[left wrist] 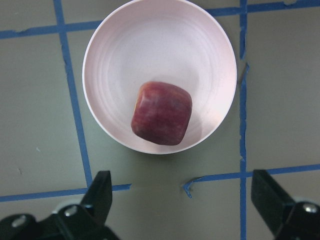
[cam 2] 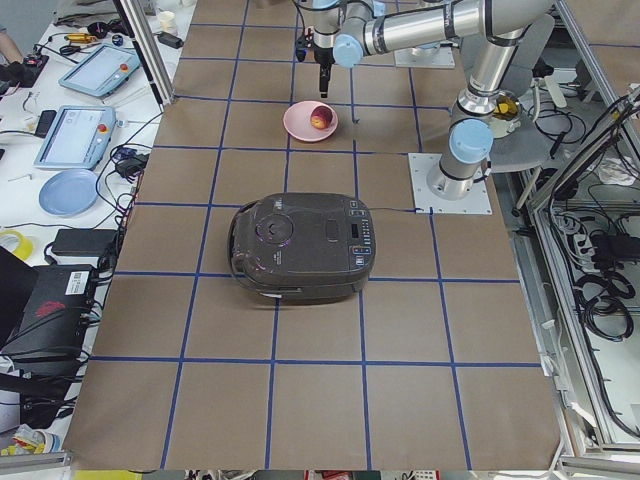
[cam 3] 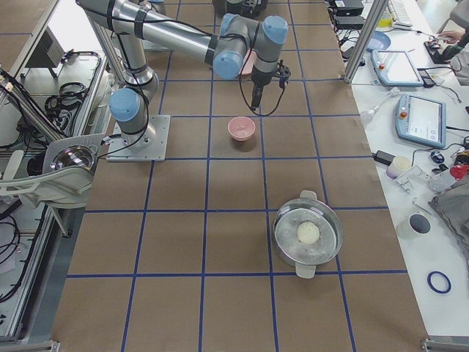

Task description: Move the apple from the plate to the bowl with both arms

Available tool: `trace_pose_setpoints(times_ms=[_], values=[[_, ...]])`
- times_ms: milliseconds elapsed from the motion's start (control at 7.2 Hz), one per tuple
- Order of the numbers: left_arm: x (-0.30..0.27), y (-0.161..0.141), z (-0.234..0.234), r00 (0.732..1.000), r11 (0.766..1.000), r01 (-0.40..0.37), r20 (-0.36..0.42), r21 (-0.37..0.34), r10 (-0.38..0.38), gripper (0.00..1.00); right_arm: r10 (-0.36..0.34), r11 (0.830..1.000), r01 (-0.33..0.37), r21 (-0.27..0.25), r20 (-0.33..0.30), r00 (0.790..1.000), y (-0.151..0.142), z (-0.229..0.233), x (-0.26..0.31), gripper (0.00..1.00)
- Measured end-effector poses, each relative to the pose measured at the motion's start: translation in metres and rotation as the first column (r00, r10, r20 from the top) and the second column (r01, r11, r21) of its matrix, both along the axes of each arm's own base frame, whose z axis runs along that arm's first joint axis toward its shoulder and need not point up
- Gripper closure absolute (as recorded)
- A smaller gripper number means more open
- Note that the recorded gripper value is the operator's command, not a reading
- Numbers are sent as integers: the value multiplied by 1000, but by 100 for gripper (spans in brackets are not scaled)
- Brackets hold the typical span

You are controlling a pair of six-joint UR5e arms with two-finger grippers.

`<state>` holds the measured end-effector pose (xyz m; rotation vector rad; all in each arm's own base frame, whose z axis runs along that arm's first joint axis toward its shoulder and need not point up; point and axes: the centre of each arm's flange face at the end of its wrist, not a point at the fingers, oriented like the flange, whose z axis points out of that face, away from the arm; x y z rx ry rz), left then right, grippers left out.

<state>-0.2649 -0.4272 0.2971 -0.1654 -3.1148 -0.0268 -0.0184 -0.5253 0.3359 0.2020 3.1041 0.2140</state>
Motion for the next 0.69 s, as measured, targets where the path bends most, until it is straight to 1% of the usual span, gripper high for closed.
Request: trace_pose_setpoints(times_ms=[139,278,417,556,694], values=[[-1,-2,-23,1000,1000,21,3,9,-22,0,15,1000,-15,16,14,1000,8,-40,-10,0],[-2,-5,-40,998,998,60,9,21,-60,1,25,999,-25,23,20,999,17,-72,-12,5],[-2,-8,-52,992,992,119,26,33,-120,5,29,999,-29,27,22,999,22,-98,-12,11],[-1,-12,-61,986,986,161,46,39,-163,5,31,999,-32,32,22,999,25,-118,-12,37],[-1,-15,-69,982,983,178,55,36,-180,5,32,999,-32,37,23,999,25,-131,-12,88]])
